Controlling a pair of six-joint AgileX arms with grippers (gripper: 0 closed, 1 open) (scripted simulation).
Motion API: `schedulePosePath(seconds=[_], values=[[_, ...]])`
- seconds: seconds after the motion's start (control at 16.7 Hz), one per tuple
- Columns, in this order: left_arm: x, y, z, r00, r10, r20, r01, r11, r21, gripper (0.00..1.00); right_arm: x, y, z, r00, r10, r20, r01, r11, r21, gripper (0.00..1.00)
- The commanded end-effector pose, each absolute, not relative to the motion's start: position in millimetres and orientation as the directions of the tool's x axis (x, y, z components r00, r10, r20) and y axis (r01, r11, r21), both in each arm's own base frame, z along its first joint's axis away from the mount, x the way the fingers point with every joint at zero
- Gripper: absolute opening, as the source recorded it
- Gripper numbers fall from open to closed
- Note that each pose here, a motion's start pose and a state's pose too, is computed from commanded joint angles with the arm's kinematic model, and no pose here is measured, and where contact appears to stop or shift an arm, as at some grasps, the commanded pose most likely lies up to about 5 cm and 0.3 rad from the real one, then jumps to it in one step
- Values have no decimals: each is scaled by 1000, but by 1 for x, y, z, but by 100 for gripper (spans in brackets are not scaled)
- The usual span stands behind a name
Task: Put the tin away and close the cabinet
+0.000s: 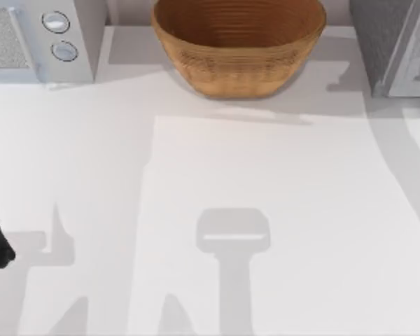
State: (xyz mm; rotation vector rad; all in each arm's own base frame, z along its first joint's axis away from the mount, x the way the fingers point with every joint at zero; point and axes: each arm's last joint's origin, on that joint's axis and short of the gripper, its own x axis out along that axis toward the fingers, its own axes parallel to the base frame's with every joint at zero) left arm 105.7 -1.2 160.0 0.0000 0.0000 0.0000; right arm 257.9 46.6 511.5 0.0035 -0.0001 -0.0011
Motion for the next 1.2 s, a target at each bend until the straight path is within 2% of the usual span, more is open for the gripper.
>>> schedulePosePath(seconds=[0.24, 0.6, 0.9, 1.2], values=[[106, -1, 160, 1000, 0, 0, 0, 1000, 0, 100, 279, 48, 523, 1000, -1, 0, 1, 1000, 3, 0], [106, -1, 160, 1000, 0, 0, 0, 1000, 0, 100, 336, 50, 541, 1000, -1, 0, 1, 1000, 2, 0], [106, -1, 160, 1000, 0, 0, 0, 1000, 0, 100, 381, 48, 539, 1000, -1, 0, 1, 1000, 3, 0], [106, -1, 160, 1000, 0, 0, 0, 1000, 0, 100, 405, 45, 531, 1000, -1, 0, 1, 1000, 4, 0]])
